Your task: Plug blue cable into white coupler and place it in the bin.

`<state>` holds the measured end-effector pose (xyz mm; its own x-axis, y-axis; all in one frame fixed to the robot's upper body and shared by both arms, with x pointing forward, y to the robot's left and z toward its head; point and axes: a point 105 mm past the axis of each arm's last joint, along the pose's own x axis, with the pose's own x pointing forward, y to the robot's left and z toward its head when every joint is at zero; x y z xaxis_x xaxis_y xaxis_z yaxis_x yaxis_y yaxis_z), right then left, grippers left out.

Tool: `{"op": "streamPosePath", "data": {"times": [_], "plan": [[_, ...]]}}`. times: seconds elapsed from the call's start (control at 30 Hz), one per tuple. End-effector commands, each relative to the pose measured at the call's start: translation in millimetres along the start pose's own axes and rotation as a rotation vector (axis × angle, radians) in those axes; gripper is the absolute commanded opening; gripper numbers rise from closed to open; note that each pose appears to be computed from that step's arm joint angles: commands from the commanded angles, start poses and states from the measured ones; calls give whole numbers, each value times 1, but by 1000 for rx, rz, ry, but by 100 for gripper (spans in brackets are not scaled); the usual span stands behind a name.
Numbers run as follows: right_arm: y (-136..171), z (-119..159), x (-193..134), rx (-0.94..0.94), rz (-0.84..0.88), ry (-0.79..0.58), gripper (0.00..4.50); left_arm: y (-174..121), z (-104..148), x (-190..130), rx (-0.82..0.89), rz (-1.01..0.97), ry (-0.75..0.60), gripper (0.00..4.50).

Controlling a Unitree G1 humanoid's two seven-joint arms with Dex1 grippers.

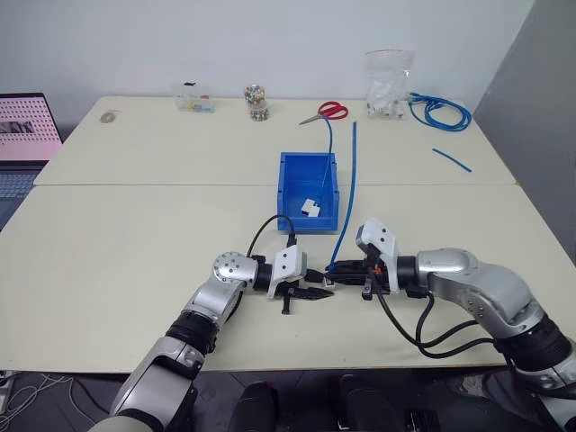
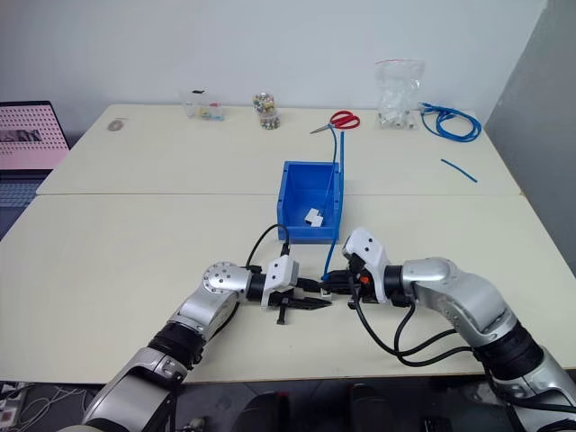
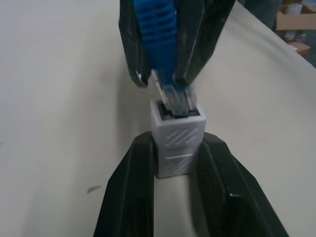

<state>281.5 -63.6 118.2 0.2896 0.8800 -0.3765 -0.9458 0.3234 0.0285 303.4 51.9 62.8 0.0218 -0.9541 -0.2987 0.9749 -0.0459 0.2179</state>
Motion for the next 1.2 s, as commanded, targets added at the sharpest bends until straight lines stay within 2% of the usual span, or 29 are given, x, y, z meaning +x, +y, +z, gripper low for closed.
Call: {"op": "streamPosePath", "data": {"times": [0.03, 0.33, 0.5, 0.6, 0.87, 1.07, 1.2], "plan": [[-2, 0, -1, -45, -12, -16, 17, -6, -5, -1, 2, -31, 11, 87], [0, -13, 0, -87, -4, -6, 17, -11, -6, -5, -1, -44, 11, 87], [0, -25, 2, -232, 36, 19, 17, -15, -8, -7, -5, -53, 14, 87], [0, -28, 7, -272, 62, -15, 17, -16, -6, -6, -13, -52, 4, 87], [-3, -50, 14, -295, 105, -14, 17, -19, -4, -5, -18, -54, -6, 87], [1, -75, 13, -329, 176, 74, 17, -20, -5, -6, -21, -51, -6, 87], [2, -76, 11, -290, 208, 99, 17, -21, -5, -7, -22, -53, -4, 87]]}}
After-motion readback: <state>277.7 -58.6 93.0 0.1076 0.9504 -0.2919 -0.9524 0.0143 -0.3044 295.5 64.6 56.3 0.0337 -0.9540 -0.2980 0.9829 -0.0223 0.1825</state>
